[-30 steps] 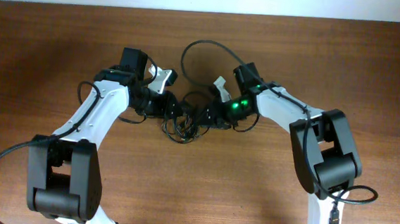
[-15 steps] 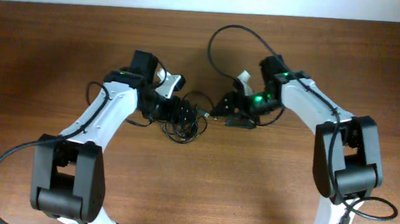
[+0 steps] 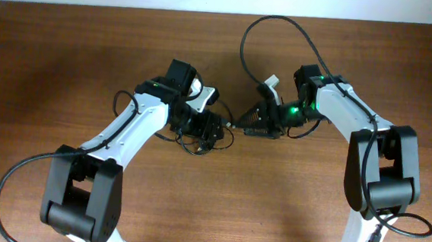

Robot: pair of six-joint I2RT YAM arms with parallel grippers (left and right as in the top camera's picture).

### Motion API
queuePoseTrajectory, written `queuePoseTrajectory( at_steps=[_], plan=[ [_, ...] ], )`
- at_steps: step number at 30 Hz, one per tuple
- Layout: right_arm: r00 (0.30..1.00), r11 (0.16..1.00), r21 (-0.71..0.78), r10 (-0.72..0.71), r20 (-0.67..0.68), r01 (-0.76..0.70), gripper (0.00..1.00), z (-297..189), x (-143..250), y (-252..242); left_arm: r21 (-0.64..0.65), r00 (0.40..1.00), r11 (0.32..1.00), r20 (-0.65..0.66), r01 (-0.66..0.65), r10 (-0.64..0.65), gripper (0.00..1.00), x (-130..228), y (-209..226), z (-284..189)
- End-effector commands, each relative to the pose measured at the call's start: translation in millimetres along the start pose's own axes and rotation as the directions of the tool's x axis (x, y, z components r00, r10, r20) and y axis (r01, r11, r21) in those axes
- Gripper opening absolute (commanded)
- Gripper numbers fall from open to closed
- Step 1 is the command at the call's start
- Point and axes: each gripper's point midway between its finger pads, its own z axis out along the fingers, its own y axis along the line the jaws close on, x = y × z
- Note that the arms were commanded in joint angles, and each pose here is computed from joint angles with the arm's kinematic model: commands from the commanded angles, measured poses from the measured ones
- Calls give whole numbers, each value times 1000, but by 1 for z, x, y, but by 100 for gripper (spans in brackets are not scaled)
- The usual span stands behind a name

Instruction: Untangle cables

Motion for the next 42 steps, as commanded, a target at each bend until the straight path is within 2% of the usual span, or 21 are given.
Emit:
queuePoseTrajectory(
  at_steps=[1, 3, 4, 7, 10, 12, 15, 19, 26, 28, 31, 32, 33, 34, 35, 36, 38, 40, 42],
  plan=[
    [999, 998, -35, 46, -3, -46, 83, 3, 0, 17, -3, 993, 993, -24, -115, 115, 72, 4, 4, 0],
    [998, 998, -34, 56, -5, -56, 83, 9, -3, 19, -9, 993, 993, -29, -117, 117, 93, 2, 10, -12],
    [998, 998, -34, 55, -3, -55, 83, 11, -6, 19, -12, 994, 994, -21, -106, 106, 99, -1, 12, -17],
    [994, 995, 19, 102, 32, -103, 83, 21, -25, 14, -30, 998, 998, 27, -64, 64, 99, -18, 25, -41],
    [982, 972, 151, 169, 82, -180, 84, 38, -35, -3, -42, 999, 999, 54, 9, -7, 99, -23, 43, -57],
    [975, 949, 235, 188, 118, -211, 85, 48, -39, -13, -52, 993, 994, 73, 92, -89, 99, -23, 59, -65],
    [972, 921, 319, 187, 139, -223, 92, 60, -38, -22, -70, 952, 954, 122, 290, -280, 99, -20, 95, -83],
    [978, 929, 314, 164, 126, -196, 93, 77, -38, -14, -64, 890, 896, 168, 438, -423, 99, -13, 129, -101],
    [971, 925, 312, 174, 161, -218, 92, 97, -44, -5, -63, 871, 878, 176, 475, -459, 99, -10, 136, -104],
    [961, 909, 334, 192, 197, -250, 88, 99, -47, -9, -62, 870, 877, 176, 477, -461, 99, -10, 135, -104],
    [960, 895, 373, 171, 221, -245, 71, 100, -49, -14, -62, 874, 880, 171, 471, -456, 96, -11, 133, -102],
    [959, 891, 382, 168, 228, -246, 59, 99, -50, -16, -62, 876, 882, 168, 467, -452, 90, -11, 131, -101],
    [959, 891, 380, 169, 229, -247, 43, 99, -50, -16, -62, 880, 886, 163, 460, -446, 79, -11, 128, -99],
    [958, 889, 381, 173, 230, -253, 27, 98, -50, -17, -62, 884, 889, 160, 454, -440, 73, -12, 126, -98],
    [955, 886, 380, 186, 232, -265, 6, 94, -49, -19, -63, 888, 893, 154, 445, -432, 66, -12, 122, -96],
    [950, 884, 369, 214, 226, -286, 4, 89, -47, -20, -63, 895, 899, 146, 434, -422, 54, -13, 118, -93],
    [953, 887, 363, 224, 202, -285, 4, 78, -43, -24, -64, 905, 908, 130, 415, -405, 45, -13, 109, -87],
    [969, 905, 357, 182, 166, -232, 4, 71, -41, -24, -63, 906, 907, 113, 417, -408, 47, -11, 102, -79],
    [975, 906, 365, 169, 146, -212, 4, 64, -37, -28, -63, 915, 915, 93, 399, -393, 54, -9, 96, -68]
  ],
)
